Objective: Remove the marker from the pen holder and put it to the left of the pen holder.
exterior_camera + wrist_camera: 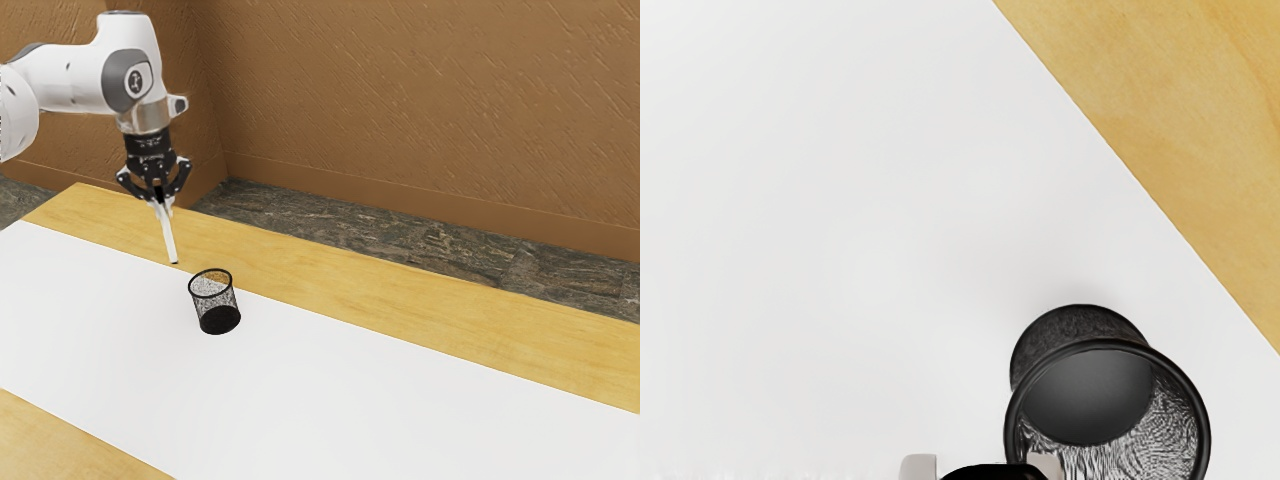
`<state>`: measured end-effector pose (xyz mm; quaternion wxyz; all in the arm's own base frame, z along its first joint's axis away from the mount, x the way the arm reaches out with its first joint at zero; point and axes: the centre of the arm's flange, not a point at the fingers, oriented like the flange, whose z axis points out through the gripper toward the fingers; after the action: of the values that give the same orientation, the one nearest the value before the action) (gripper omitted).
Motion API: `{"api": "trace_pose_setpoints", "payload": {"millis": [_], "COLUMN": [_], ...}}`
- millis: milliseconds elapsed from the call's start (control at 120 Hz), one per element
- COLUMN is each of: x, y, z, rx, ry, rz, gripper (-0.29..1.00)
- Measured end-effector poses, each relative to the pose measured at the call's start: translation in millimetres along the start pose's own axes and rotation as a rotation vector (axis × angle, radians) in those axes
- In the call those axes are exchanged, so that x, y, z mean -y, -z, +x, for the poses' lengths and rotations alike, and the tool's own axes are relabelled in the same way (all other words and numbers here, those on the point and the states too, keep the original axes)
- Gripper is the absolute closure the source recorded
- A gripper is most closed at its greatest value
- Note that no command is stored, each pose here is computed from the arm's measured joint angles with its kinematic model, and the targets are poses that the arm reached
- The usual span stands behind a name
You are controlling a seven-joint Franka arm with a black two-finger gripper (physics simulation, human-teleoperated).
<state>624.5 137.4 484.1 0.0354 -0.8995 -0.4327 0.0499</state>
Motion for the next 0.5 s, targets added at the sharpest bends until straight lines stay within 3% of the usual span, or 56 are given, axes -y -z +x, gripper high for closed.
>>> {"api": "trace_pose_setpoints", "payload": {"millis": [317, 500], "x": [-16.8, -11.2], "y": [-66.2, -120.9], "z": [37.5, 57.9], "rx": [0.098, 0.168], "ry": [0.037, 0.065], "rz": [0.226, 0.311], "gripper": [0.78, 0.78]}}
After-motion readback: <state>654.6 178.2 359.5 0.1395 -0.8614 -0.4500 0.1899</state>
